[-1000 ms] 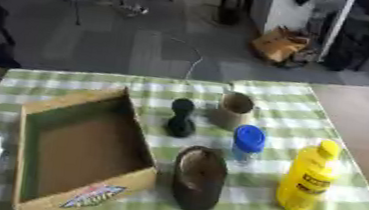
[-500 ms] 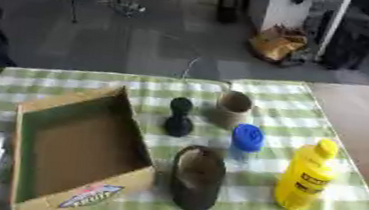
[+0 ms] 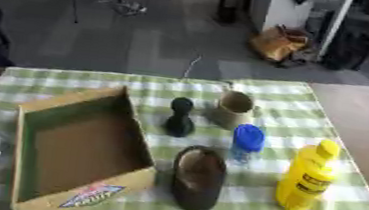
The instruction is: Pick up objects on the table and place them in the box.
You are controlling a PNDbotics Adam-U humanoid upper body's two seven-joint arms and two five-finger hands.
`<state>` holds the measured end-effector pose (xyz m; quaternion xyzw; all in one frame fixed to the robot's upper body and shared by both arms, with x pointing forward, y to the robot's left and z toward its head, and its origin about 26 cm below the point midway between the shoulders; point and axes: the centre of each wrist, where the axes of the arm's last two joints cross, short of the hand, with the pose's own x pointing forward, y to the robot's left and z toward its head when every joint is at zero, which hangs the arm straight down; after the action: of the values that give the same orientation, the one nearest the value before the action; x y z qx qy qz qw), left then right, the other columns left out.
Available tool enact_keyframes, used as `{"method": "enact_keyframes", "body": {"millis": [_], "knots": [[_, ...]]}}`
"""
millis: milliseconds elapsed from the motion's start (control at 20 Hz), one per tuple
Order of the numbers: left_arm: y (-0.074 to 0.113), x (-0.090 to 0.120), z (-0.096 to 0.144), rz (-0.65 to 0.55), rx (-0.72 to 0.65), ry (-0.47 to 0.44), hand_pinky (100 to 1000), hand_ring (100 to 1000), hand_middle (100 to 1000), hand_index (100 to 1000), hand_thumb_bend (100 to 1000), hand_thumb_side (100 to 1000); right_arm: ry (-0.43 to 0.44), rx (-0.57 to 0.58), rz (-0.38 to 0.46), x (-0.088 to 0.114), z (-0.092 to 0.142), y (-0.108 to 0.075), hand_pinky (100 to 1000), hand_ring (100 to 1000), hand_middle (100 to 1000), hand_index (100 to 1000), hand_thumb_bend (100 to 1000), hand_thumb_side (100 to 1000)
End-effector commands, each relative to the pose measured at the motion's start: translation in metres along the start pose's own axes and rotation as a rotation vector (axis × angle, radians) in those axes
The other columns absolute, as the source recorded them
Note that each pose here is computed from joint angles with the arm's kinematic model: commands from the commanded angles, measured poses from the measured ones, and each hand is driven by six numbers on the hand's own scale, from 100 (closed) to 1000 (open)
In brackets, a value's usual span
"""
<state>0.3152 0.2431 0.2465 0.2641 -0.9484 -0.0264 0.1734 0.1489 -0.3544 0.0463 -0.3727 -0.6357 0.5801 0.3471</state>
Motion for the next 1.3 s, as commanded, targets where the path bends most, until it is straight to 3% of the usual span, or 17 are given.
{"method": "enact_keyframes", "body": {"millis": [50, 300, 700, 1300], "knots": [[0.004, 0.005, -0.006, -0.008, -0.004, -0.032, 889, 964, 915, 827, 115, 1000, -0.044, -0.007, 0.07, -0.012, 0.001, -0.014, 955, 1000, 985, 1000, 802, 1000], [0.004, 0.005, -0.005, -0.006, -0.01, -0.028, 889, 963, 914, 823, 114, 1000, -0.125, 0.073, 0.151, -0.03, -0.007, -0.035, 955, 1000, 988, 1000, 790, 1000], [0.002, 0.005, -0.004, 0.003, -0.026, -0.026, 887, 963, 910, 816, 113, 1000, -0.209, 0.181, 0.177, -0.044, -0.037, -0.066, 955, 1000, 988, 1000, 773, 1000], [0.002, 0.006, -0.003, 0.013, -0.046, -0.026, 884, 962, 907, 811, 112, 1000, -0.226, 0.398, 0.161, -0.046, -0.054, -0.08, 959, 1000, 992, 1000, 751, 973]]}}
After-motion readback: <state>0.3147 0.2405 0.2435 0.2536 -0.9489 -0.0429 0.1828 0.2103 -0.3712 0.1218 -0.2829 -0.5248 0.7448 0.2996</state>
